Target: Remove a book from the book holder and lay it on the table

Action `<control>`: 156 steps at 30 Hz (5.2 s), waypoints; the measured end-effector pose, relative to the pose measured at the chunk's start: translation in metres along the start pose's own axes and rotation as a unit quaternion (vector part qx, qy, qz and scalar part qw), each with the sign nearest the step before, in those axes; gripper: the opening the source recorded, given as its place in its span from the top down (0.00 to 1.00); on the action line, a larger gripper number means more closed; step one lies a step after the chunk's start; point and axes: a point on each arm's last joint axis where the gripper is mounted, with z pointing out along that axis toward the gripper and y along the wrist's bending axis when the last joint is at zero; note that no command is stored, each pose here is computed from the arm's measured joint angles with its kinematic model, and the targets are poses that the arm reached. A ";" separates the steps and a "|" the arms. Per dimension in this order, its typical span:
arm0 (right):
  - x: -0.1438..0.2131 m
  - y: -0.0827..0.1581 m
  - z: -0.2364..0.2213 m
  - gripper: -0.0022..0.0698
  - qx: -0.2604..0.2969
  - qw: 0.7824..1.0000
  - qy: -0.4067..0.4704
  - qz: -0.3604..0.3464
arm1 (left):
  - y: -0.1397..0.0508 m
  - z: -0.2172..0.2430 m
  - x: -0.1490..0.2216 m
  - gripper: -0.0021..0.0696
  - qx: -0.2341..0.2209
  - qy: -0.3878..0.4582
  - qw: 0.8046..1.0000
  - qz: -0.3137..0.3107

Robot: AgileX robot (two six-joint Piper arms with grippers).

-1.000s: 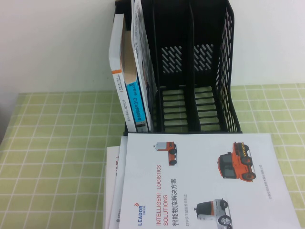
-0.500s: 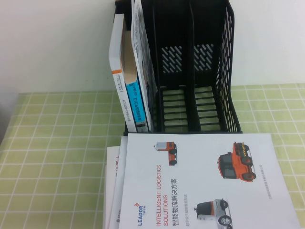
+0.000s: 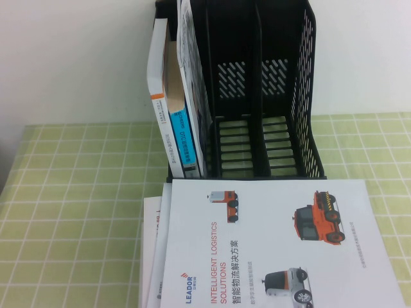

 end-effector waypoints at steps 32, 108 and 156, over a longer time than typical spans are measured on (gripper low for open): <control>-0.041 0.084 0.142 0.97 -0.363 0.868 0.338 -0.028 | -0.035 0.114 -0.010 0.97 -0.107 0.452 0.877 0.125; 0.188 0.275 0.216 0.34 -0.285 0.830 0.472 -0.087 | -0.059 0.287 0.117 0.97 0.217 0.532 0.803 0.160; 0.086 0.222 0.313 0.93 -0.341 0.877 0.339 -0.004 | -0.072 0.277 0.081 0.98 0.218 0.517 0.806 0.188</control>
